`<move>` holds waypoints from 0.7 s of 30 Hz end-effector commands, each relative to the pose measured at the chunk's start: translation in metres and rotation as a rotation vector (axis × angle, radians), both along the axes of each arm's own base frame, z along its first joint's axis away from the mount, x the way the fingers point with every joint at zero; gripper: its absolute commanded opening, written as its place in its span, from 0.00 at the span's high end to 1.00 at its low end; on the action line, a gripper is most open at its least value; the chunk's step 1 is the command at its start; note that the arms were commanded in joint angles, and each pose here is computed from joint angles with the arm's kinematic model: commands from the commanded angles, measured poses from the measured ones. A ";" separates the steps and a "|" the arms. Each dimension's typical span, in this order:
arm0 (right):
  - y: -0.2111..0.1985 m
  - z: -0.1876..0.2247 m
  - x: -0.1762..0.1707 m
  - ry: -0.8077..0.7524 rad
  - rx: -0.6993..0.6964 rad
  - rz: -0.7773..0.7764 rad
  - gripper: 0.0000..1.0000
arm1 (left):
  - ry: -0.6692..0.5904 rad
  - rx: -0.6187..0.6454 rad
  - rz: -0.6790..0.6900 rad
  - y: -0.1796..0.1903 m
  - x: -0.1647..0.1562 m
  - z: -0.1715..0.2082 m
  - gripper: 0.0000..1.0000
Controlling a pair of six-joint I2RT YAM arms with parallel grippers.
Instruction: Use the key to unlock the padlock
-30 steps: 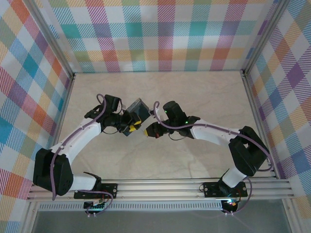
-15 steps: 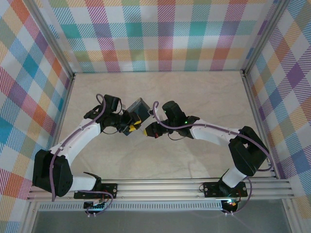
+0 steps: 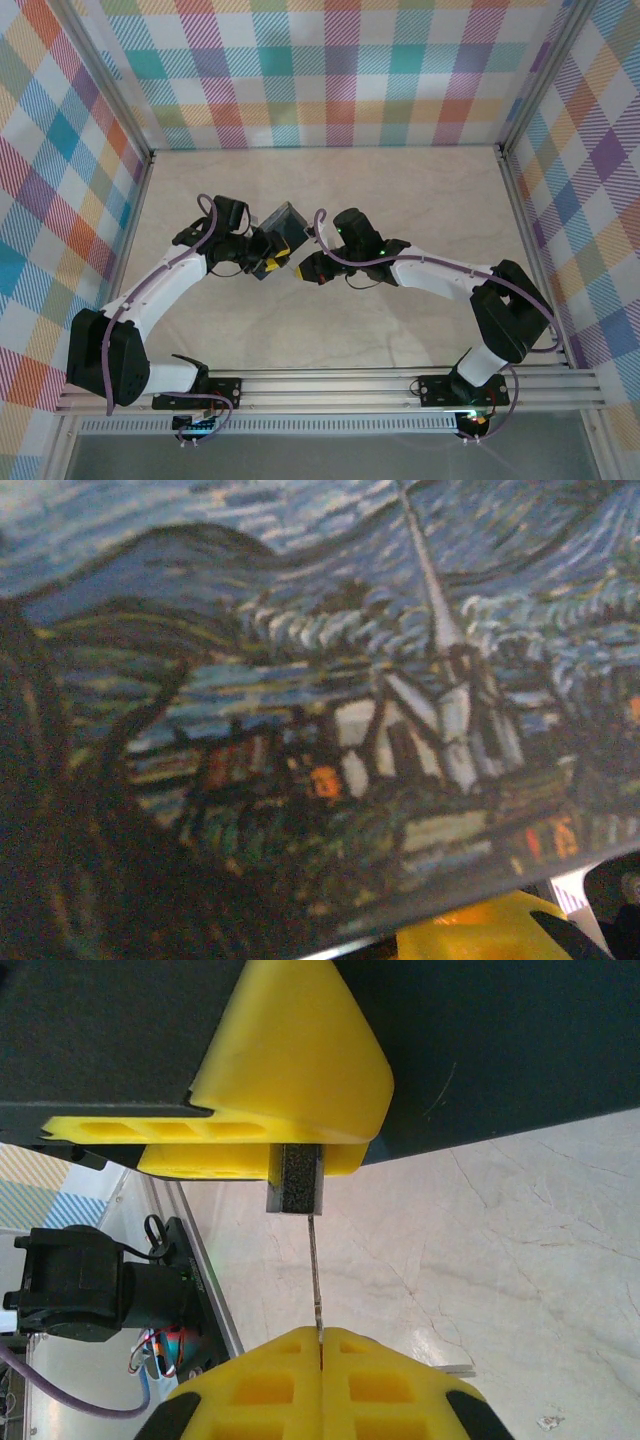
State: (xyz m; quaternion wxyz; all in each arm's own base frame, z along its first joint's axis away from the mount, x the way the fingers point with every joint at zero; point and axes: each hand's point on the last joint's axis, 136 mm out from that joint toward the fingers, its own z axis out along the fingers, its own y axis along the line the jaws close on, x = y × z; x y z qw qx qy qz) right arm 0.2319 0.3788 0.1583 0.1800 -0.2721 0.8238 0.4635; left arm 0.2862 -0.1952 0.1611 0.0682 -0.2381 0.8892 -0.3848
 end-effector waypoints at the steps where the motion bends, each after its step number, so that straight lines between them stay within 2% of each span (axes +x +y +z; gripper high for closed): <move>1: 0.006 0.019 0.007 -0.073 0.042 -0.002 1.00 | -0.042 -0.026 -0.020 -0.001 -0.002 0.011 1.00; 9: 0.004 0.017 0.005 -0.066 0.041 -0.001 1.00 | -0.031 0.006 -0.005 0.003 0.001 0.004 1.00; 21: 0.008 0.018 0.010 -0.079 0.047 -0.010 1.00 | -0.024 -0.022 -0.006 0.000 -0.001 0.005 1.00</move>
